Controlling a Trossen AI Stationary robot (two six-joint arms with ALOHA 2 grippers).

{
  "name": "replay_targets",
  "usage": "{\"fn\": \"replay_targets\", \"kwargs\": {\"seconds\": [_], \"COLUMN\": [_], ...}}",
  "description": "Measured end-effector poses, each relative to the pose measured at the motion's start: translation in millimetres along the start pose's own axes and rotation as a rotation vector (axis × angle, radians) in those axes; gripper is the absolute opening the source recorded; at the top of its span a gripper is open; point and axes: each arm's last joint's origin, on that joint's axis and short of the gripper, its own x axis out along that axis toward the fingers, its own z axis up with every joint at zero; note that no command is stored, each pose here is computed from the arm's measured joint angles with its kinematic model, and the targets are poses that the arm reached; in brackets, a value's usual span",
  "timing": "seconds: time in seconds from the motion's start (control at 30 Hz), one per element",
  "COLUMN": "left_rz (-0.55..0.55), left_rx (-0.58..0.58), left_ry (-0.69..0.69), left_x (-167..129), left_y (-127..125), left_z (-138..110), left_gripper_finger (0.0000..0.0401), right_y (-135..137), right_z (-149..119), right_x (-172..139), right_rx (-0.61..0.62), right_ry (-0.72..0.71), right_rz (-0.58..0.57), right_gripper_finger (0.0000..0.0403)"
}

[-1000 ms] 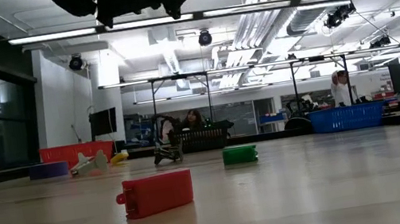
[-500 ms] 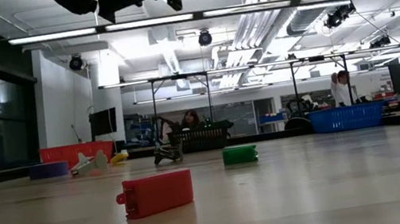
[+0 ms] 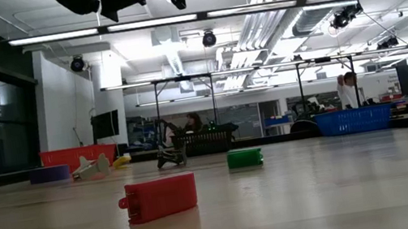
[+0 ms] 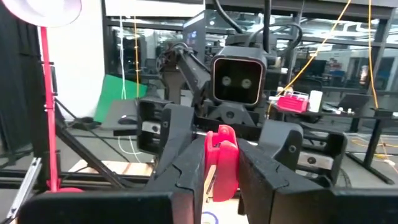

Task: Pick and place Stapler, Stapler remover, tape
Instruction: Put the right red stapler into the red bin

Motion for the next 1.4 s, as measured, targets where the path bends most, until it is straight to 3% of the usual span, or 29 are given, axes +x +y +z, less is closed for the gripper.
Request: {"fn": "replay_targets", "kwargs": {"seconds": [0.33,0.93,1.4], "left_rz": [0.085,0.101,0.099], "left_rx": [-0.008,-0.03,-0.093], "left_ry": [0.002,0.017,0.041], "left_x": [0,0,-1], "left_y": [3,3,4], "left_z": [-1,-3,-6], "left_gripper_finger": [0.0221,0.0218,0.0084], "right_y": [-2,-1,-1], "right_z": [-12,-16,-19], "right_x": [12,13,13], "right_rx": [-0.005,-0.001,-0.003], "right_ry": [-0.02,0.015,0.059], "right_rz": [-0.06,-0.063,-0.055], "right_gripper_finger": [0.0067,0.0067,0.0066]}}
